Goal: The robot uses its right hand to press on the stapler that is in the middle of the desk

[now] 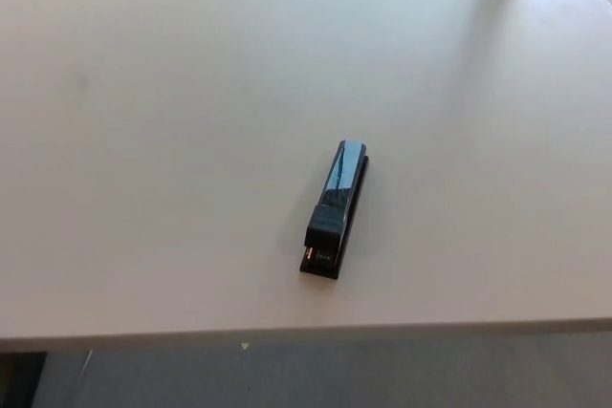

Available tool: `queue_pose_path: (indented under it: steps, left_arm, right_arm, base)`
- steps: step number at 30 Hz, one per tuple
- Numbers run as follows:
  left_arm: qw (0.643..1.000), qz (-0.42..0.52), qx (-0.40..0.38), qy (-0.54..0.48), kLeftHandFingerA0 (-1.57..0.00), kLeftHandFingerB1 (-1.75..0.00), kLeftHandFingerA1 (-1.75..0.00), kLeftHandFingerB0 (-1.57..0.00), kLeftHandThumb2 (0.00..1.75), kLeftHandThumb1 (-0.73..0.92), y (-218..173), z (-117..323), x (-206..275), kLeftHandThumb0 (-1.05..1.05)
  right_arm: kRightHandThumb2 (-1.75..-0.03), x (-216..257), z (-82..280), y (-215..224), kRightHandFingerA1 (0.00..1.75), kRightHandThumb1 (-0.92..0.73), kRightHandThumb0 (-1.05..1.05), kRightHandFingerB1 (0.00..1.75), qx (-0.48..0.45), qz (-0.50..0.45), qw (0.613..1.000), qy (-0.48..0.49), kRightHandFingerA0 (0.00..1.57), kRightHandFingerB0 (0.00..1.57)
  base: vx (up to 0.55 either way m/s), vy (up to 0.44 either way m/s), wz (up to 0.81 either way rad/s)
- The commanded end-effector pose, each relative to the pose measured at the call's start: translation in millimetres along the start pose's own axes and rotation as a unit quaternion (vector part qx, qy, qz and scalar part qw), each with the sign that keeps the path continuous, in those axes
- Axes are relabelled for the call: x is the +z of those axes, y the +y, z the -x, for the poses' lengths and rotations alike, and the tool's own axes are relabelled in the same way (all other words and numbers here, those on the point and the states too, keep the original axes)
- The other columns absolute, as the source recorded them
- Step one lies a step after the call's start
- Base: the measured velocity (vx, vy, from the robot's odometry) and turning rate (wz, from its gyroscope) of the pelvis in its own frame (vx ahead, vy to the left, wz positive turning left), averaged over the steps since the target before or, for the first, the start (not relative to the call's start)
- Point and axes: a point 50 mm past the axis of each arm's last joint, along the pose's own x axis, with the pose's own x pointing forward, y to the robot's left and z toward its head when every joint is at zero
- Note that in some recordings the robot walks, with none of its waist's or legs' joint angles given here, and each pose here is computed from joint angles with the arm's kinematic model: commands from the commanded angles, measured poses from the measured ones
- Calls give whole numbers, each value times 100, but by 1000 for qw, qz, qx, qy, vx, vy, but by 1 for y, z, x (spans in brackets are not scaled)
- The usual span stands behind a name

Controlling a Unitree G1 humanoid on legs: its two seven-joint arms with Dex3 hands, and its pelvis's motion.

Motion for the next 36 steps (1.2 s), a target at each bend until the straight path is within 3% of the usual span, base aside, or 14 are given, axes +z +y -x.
queue_pose_path:
  steps: [1,4,5,6,16,17,18,19,20,22,33,34,35,36]
  left_arm:
    - [1000,-5,21,-3,-4,-49,-51,-2,115,56,17,0,7,-38]
    - [1000,-12,15,-5,-5,-50,-51,-2,115,56,18,0,9,-38]
    - [1000,-13,15,-5,-5,-49,-52,-2,115,55,18,0,9,-38]
    - [1000,-15,15,-5,-5,-49,-52,-2,115,56,18,-1,10,-38]
    - [999,-9,19,-26,-6,-49,-52,-2,115,55,16,-17,24,-38]
    - [999,3,22,-28,-5,-49,-51,-2,115,55,16,-19,25,-38]
    - [999,3,20,-28,-5,-49,-52,-2,116,57,15,-19,25,-37]
    - [999,-1,18,-30,-5,-49,-52,-2,116,57,15,-19,26,-37]
    - [999,1,20,-30,-5,-49,-51,-2,115,56,15,-20,28,-38]
    - [999,2,20,-32,-5,-49,-51,-2,116,57,15,-22,30,-37]
    - [999,8,16,-37,-5,-50,-52,-1,115,55,17,-28,36,-38]
    - [999,11,15,-39,-13,-50,-53,-11,113,73,16,-28,36,-84]
    - [999,15,15,-40,-15,-40,-47,-13,68,92,16,-29,35,-79]
    - [999,20,16,-41,-11,-50,-53,-10,112,73,16,-29,35,-87]
  right_arm:
    - [-58,-74,36,-33,175,-66,-9,175,-69,30,986,148,85,70]
    - [-58,-124,52,-39,175,-66,-6,175,-81,87,954,274,85,74]
    - [-79,-130,55,-39,150,-50,-8,144,-82,92,949,289,122,109]
    - [-60,-143,62,-38,175,-64,-5,175,-84,99,936,326,85,75]
    - [-56,-197,93,-10,175,-70,-16,170,-45,158,840,517,76,68]
    - [-58,-199,95,-8,169,-68,-19,160,-35,173,833,524,76,70]
    - [-62,-202,100,-4,137,-68,-22,143,-19,194,820,538,73,71]
    - [-62,-203,101,-3,137,-68,-22,143,-12,205,816,541,73,71]
    - [-60,-206,104,0,70,-67,-23,73,10,226,800,555,76,81]
    - [-61,-209,108,3,50,-70,-27,49,35,244,783,571,74,72]
    - [-63,-211,102,8,50,-69,-33,48,46,253,780,570,71,67]
    - [-63,-211,102,8,50,-69,-33,48,46,254,780,570,71,67]
    - [-63,-211,102,8,50,-69,-33,48,46,255,780,570,71,67]
    - [-63,-211,102,8,50,-69,-33,48,47,255,779,570,71,67]
  base:
    - [0,0,0]
    - [0,0,0]
    - [0,0,0]
    - [0,0,0]
    - [0,0,0]
    - [0,0,0]
    - [0,0,0]
    - [0,0,0]
    - [0,0,0]
    - [0,0,0]
    - [0,0,0]
    - [0,0,0]
    - [0,0,0]
    - [0,0,0]
